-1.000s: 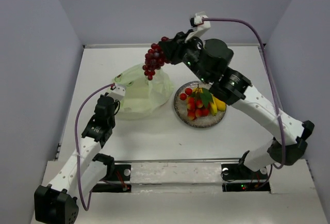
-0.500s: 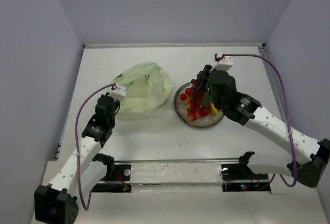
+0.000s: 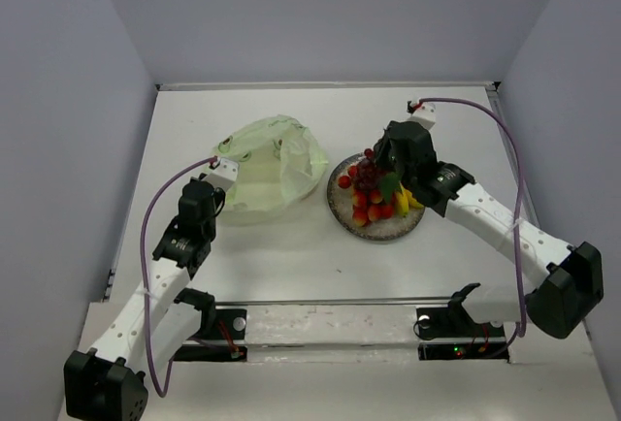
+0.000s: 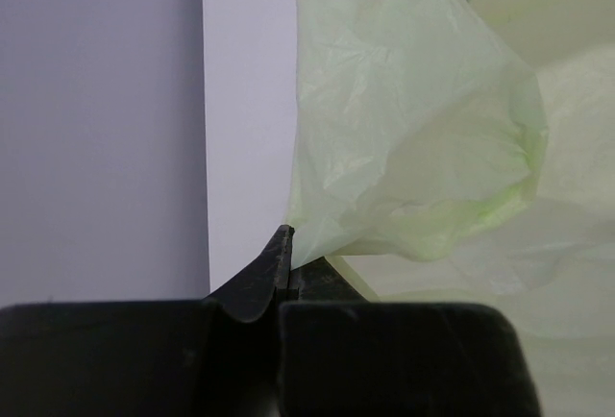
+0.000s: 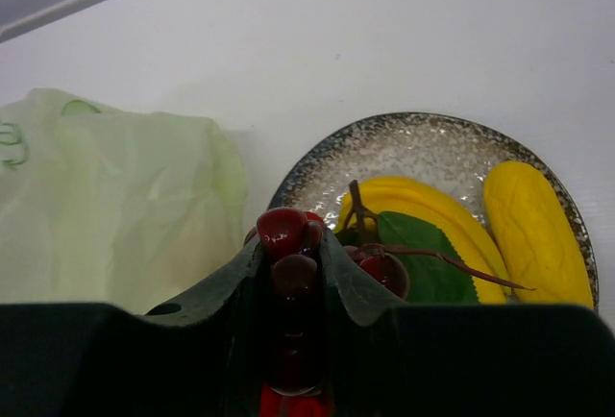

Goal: Take the fake fruits out of the plastic bag

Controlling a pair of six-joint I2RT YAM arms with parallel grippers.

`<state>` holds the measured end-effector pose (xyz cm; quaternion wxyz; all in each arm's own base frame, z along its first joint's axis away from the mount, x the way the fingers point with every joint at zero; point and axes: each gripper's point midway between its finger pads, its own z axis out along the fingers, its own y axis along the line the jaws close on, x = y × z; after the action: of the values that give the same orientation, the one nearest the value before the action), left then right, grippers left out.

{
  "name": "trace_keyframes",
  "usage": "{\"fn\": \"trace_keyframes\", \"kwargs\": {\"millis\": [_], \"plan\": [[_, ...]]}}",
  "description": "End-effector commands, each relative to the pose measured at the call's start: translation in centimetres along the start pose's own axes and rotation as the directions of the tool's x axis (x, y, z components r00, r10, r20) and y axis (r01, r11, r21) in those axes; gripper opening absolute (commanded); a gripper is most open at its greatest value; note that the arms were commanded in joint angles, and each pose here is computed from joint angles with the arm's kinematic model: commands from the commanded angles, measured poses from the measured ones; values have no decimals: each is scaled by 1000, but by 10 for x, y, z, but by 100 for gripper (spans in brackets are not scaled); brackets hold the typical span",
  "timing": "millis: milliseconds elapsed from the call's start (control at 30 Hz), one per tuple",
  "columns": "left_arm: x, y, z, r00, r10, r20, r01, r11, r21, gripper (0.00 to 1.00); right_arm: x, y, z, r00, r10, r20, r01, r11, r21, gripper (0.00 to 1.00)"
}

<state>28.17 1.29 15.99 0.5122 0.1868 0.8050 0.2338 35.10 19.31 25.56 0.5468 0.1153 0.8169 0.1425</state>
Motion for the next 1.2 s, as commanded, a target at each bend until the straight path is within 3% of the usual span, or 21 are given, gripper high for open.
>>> {"fn": "trace_keyframes", "kwargs": {"millis": [0,100,133,167,200,300,433,700,967,1067,1167], "plan": [[-18,8,-3,998,-33,62,34,999,-15,1,10,-6,18,995,97,-34,-98,995,-13,1],[-18,8,-3,998,-33,61,34,999,-17,1,22,-17,19,993,104,-52,-103,995,17,5],[-17,8,-3,998,-32,59,33,999,-16,1,25,-20,19,993,103,-53,-102,995,24,19],[-18,8,-3,998,-34,60,35,999,-16,1,29,-23,20,994,97,-58,-95,995,33,26],[-18,7,-3,998,-34,60,34,999,-13,1,34,-33,21,994,92,-64,-88,994,58,44],[-21,8,-3,997,-38,65,39,999,-11,1,43,-44,22,994,76,-74,-68,992,103,66],[-21,9,-3,997,-35,65,36,999,-15,1,45,-54,25,995,39,-92,-25,989,149,78],[-22,7,-2,997,-38,66,38,999,-7,1,35,-47,26,989,-75,-129,91,988,126,80],[-28,10,-3,996,-41,78,42,999,-6,1,-3,-7,34,960,-254,-120,255,967,-12,81],[-31,11,-3,995,-46,85,47,999,-7,1,-37,41,24,947,-318,-45,311,944,-112,80],[-28,10,-4,997,-40,69,40,999,2,1,-43,104,1,910,-414,29,408,880,-244,79]]}}
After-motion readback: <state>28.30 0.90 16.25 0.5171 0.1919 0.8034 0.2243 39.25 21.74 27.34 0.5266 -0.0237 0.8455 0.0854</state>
